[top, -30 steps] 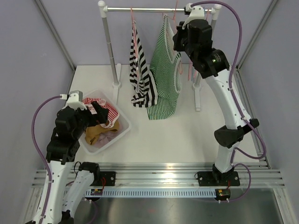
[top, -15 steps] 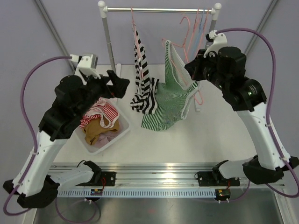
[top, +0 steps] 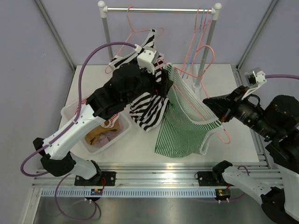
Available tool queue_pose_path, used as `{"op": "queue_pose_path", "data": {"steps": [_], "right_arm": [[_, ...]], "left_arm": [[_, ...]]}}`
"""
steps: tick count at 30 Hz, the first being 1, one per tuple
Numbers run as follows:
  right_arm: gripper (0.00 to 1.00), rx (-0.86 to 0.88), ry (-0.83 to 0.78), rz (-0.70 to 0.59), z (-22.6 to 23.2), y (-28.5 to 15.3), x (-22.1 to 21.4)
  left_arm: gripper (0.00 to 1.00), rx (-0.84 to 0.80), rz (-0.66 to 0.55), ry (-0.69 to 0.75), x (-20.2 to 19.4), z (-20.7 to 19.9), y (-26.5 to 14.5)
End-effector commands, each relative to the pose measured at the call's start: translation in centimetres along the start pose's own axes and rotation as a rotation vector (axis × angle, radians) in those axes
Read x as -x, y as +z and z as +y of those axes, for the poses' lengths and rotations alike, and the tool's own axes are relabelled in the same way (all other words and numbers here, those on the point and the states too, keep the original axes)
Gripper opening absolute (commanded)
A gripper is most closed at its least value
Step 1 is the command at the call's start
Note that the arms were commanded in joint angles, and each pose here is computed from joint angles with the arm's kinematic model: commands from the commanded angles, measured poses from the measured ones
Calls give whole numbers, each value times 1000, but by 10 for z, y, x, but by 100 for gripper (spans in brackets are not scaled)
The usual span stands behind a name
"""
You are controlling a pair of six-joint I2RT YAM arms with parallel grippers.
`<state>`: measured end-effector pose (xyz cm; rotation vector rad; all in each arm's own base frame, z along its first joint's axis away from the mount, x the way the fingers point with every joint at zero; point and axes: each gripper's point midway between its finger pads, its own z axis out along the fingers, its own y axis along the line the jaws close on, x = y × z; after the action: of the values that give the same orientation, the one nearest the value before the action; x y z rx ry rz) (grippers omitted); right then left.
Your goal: Remove the tank top from the hanger
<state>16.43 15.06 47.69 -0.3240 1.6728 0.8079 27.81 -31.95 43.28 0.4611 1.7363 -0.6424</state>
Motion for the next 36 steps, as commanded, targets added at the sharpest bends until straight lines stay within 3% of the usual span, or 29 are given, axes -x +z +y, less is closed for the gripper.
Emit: {"op": "queue_pose_path", "data": {"steps": [1,4,8,9,11,12,13,19,25,30,31,32,34,35,36], "right_arm": [[0,93,27,-17,20,-16,1],[0,88,30,-30,21,-28,2],[0,76,19,-44,21,-38,4],[0,62,12,-50,19,-40,5],[0,40,8,-34,14,-40,0],[0,15,3,-24,8,-39,-4],[0,5,-2,-19,6,-39,-6],[0,-10,-29,33,-5,-45,-37],[0,58,-70,-26,4,-65,-45],[0,95,-115,-104,9,-69,-39],[0,88,-116,-129,7,-67,-36],[0,85,-116,-157,6,-66,-32],[0,125,-126,-243,10,-57,-23],[0,131,-120,-245,8,-47,-28],[0,150,-131,-304,12,-46,-16]], "left_arm": [[92,-14,-151,-3,47,-9,-4],[79,-20,-138,-1,43,-13,5],[40,-7,-140,-7,43,-12,11],[26,0,-140,-7,44,-11,12],[15,32,-139,-7,43,-5,12],[3,46,-145,-11,45,-2,9],[0,68,-146,-13,44,2,7],[0,451,-161,-95,32,76,-18],[0,582,-113,-195,13,124,-26],[0,442,-64,-245,3,106,-21],[0,371,-90,-255,10,95,-17],[0,234,-41,-241,-7,73,-11],[0,34,-157,-262,19,42,-26],[0,-73,-107,-267,-5,25,-24],[0,-121,-148,-279,4,18,-37]]}}
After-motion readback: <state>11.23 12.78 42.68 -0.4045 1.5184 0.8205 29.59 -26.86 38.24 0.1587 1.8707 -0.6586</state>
